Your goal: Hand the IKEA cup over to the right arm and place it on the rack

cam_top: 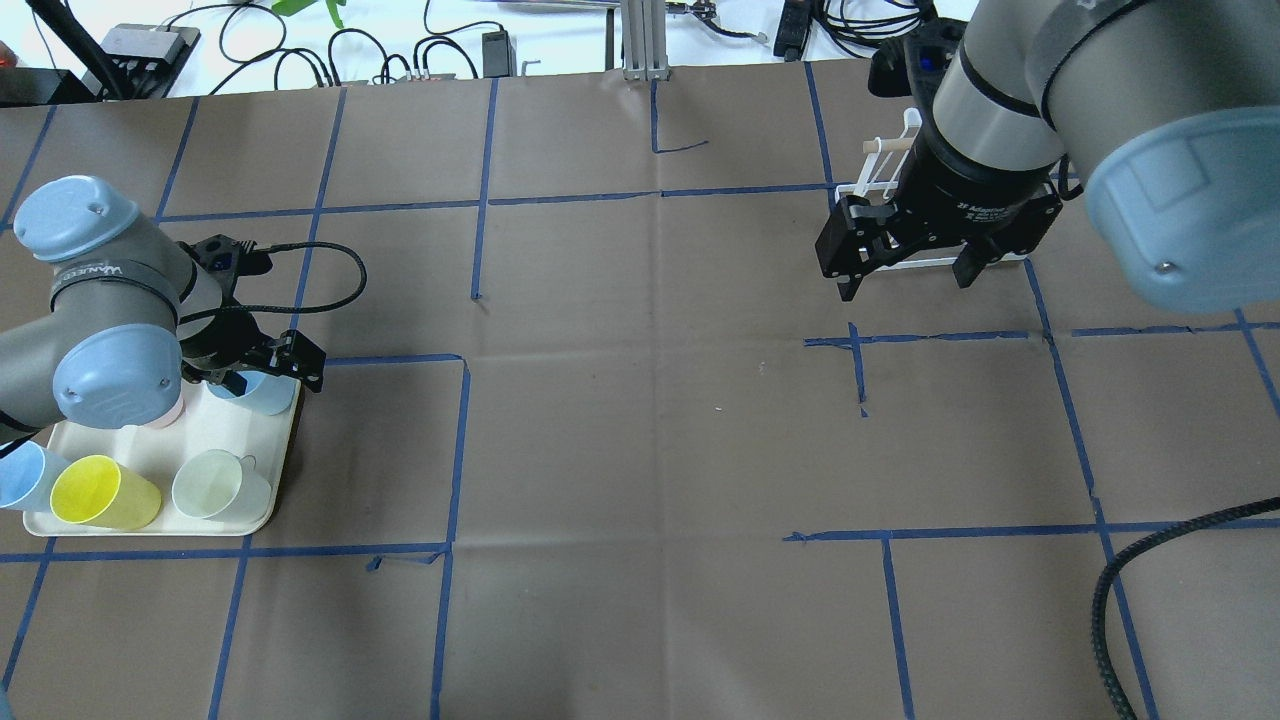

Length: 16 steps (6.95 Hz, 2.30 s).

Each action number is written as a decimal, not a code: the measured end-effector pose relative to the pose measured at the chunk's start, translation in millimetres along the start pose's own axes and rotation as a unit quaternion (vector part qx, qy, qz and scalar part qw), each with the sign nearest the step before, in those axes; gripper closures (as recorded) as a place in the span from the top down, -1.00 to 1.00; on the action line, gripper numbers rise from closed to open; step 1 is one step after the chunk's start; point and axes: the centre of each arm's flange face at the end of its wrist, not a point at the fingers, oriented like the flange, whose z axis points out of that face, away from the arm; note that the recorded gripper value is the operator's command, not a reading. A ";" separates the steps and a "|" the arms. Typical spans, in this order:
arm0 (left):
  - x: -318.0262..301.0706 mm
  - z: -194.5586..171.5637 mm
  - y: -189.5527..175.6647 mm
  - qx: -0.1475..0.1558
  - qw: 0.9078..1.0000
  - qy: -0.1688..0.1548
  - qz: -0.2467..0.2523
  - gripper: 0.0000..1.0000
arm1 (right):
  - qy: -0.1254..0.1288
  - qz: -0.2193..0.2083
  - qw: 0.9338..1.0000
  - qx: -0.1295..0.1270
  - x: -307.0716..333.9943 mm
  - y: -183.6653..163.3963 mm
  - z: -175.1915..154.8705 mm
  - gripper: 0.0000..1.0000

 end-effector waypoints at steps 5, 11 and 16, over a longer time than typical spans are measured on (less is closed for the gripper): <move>-3.5 0.7 -1.8 -0.003 1.000 -0.010 -0.002 0.09 | 0.000 0.001 1.000 0.002 -0.1 -0.7 -0.1 1.00; -8.4 -8.3 -5.2 0.002 1.000 -0.020 0.002 -1.00 | -0.036 0.007 0.999 0.034 -7.1 -7.5 -5.6 0.99; -16.3 -102.0 -26.9 -0.006 0.999 -0.032 -0.001 -1.00 | -0.185 0.173 0.958 0.135 -13.6 -29.3 4.2 0.99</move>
